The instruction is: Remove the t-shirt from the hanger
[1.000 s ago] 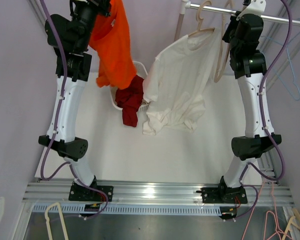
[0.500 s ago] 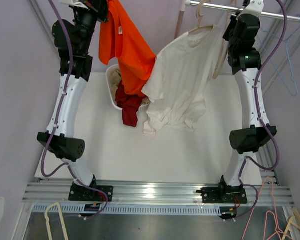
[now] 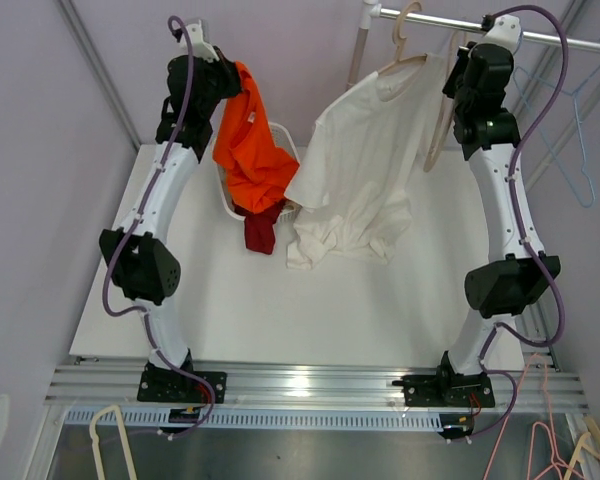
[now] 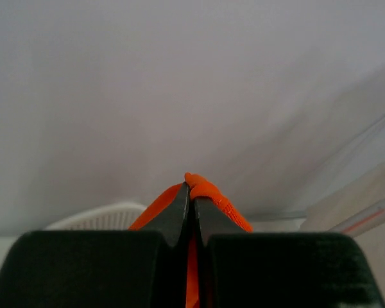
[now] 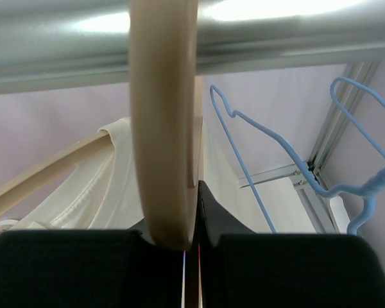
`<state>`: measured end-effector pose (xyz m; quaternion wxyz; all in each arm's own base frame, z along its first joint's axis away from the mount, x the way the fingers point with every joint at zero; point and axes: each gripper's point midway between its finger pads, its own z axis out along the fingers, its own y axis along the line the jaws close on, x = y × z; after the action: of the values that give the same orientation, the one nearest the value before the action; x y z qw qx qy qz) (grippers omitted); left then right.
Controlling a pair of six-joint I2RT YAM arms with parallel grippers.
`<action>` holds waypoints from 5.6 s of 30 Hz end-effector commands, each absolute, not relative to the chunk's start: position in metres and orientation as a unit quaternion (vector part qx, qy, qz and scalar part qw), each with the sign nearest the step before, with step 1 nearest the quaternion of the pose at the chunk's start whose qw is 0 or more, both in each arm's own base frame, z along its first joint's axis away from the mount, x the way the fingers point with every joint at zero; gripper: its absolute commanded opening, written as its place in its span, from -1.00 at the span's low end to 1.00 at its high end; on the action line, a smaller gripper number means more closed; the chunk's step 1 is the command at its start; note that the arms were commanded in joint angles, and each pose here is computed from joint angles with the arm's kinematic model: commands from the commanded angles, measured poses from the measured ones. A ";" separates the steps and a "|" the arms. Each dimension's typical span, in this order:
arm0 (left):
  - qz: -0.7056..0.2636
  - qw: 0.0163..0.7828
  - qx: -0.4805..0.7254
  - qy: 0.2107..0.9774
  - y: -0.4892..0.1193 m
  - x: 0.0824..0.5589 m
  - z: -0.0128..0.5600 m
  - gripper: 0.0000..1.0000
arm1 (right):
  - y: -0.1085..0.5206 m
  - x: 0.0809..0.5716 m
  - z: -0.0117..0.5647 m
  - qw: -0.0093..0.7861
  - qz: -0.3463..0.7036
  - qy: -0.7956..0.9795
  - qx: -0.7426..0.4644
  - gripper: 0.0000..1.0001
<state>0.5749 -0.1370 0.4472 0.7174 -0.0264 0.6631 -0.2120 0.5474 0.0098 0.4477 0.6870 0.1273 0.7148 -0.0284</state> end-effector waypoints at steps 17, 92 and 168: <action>-0.220 0.442 -0.094 0.864 -0.160 0.600 0.216 -0.99 | 0.003 0.464 0.532 0.734 -0.003 0.663 0.144 -0.02; -0.514 0.539 0.310 0.590 -0.364 0.364 0.434 0.99 | 0.133 0.487 0.533 0.731 0.031 0.674 0.103 0.47; -0.465 0.597 0.338 0.560 -0.356 0.276 0.468 0.99 | 0.098 0.446 0.590 0.795 0.047 0.592 0.123 -1.00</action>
<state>0.2910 -0.3698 0.4484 0.5599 0.3358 0.5816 -0.4853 0.4719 0.0986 0.5546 0.7670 0.1011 0.6335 -0.0092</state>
